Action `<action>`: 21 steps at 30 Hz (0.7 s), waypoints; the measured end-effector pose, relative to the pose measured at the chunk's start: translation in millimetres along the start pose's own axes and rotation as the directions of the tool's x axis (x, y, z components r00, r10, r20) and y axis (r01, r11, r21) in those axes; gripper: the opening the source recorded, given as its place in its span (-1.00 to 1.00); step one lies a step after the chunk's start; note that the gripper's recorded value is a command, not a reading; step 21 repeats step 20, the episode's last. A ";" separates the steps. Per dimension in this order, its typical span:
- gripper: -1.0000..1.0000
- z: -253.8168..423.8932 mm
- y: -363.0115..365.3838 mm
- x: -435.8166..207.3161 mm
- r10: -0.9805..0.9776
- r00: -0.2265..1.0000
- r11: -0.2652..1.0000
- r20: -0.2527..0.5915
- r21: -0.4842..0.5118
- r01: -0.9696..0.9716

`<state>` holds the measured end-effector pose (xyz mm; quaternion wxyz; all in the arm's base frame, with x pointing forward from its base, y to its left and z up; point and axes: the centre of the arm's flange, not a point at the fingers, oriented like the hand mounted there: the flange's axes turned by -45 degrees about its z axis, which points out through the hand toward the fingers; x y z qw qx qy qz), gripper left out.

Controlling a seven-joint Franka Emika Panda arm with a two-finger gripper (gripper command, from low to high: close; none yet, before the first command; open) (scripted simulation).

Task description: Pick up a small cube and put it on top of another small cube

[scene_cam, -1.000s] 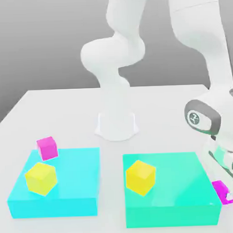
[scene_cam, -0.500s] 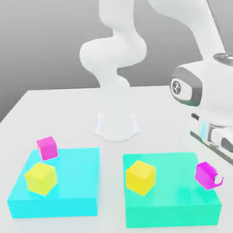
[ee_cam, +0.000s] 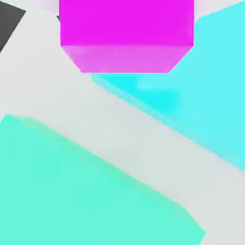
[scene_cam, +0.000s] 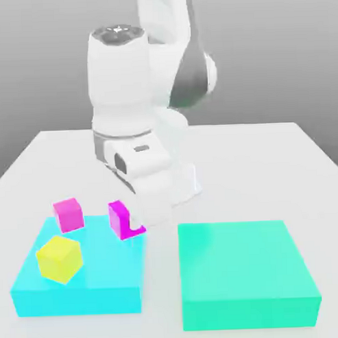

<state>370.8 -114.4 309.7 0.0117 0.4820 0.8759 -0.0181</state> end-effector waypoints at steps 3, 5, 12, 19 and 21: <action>-1.00 -5.2 -50.0 -17.7 -0.031 1.000 1.000 0.000 0.005 0.031; -1.00 -7.8 -83.1 -25.0 -0.052 0.999 0.999 0.000 0.008 0.052; -1.00 12.5 -166.5 -23.9 -0.053 0.998 0.998 -0.035 -0.018 0.053; 1.00 63.9 -168.9 -20.4 -0.049 0.998 0.999 -0.038 -0.022 0.048; 1.00 63.9 -168.9 -20.4 -0.049 0.998 0.999 -0.038 -0.022 0.048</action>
